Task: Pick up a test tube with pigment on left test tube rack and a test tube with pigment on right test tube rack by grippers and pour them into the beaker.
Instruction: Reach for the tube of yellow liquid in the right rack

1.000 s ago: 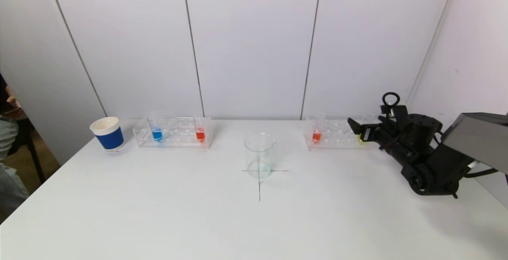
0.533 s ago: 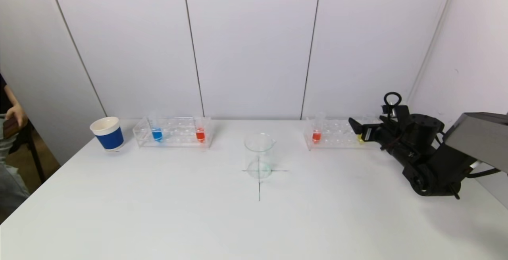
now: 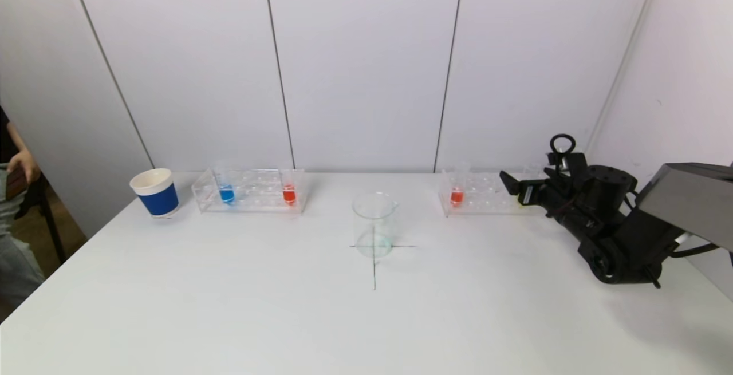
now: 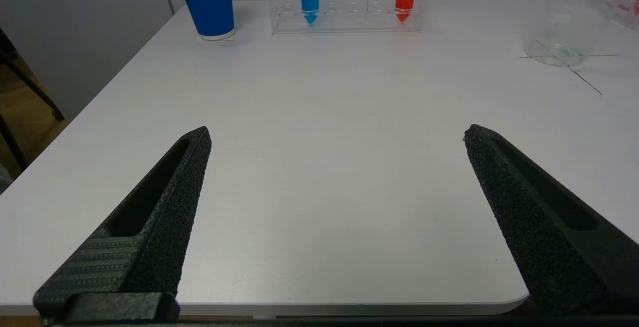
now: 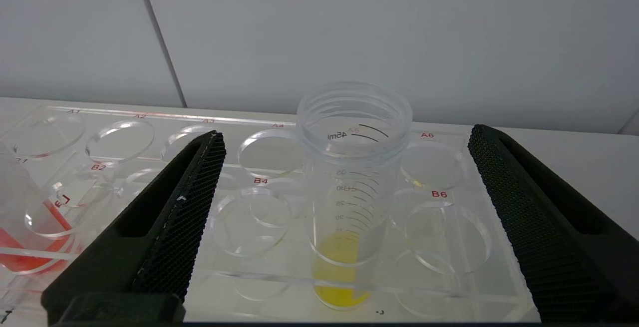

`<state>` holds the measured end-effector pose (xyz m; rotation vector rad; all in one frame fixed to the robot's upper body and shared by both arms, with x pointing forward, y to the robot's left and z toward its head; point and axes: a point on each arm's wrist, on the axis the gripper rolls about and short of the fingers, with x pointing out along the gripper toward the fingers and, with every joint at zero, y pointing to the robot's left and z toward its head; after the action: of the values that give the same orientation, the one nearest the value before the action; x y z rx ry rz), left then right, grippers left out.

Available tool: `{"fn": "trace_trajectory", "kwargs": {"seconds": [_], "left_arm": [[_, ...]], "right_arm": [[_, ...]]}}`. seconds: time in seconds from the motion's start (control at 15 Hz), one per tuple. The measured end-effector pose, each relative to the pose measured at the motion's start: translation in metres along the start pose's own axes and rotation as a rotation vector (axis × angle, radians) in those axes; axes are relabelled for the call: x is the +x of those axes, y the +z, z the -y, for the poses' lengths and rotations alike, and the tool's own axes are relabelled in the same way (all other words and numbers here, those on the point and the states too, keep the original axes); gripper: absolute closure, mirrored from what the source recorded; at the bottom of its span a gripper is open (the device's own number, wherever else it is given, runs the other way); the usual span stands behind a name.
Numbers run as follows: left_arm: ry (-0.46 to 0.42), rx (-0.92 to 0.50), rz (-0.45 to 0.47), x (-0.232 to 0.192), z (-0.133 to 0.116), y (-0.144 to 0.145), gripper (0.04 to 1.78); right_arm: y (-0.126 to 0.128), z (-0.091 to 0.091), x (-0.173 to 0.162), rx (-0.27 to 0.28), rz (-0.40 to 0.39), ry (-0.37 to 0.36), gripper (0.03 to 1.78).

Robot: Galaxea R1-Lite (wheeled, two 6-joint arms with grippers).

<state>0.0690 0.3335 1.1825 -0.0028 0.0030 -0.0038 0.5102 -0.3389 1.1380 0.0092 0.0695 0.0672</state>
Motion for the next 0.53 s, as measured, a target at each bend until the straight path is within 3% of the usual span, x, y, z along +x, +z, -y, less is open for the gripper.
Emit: {"fn": "trace_trajectory", "kwargs": {"seconds": [0.53], "left_arm": [[0.001,0.0,0.0,0.0,0.0,0.0,0.05]], "right_arm": [[-0.0003,-0.0004,-0.0004,0.0,-0.002,0.001,0.04]]}}
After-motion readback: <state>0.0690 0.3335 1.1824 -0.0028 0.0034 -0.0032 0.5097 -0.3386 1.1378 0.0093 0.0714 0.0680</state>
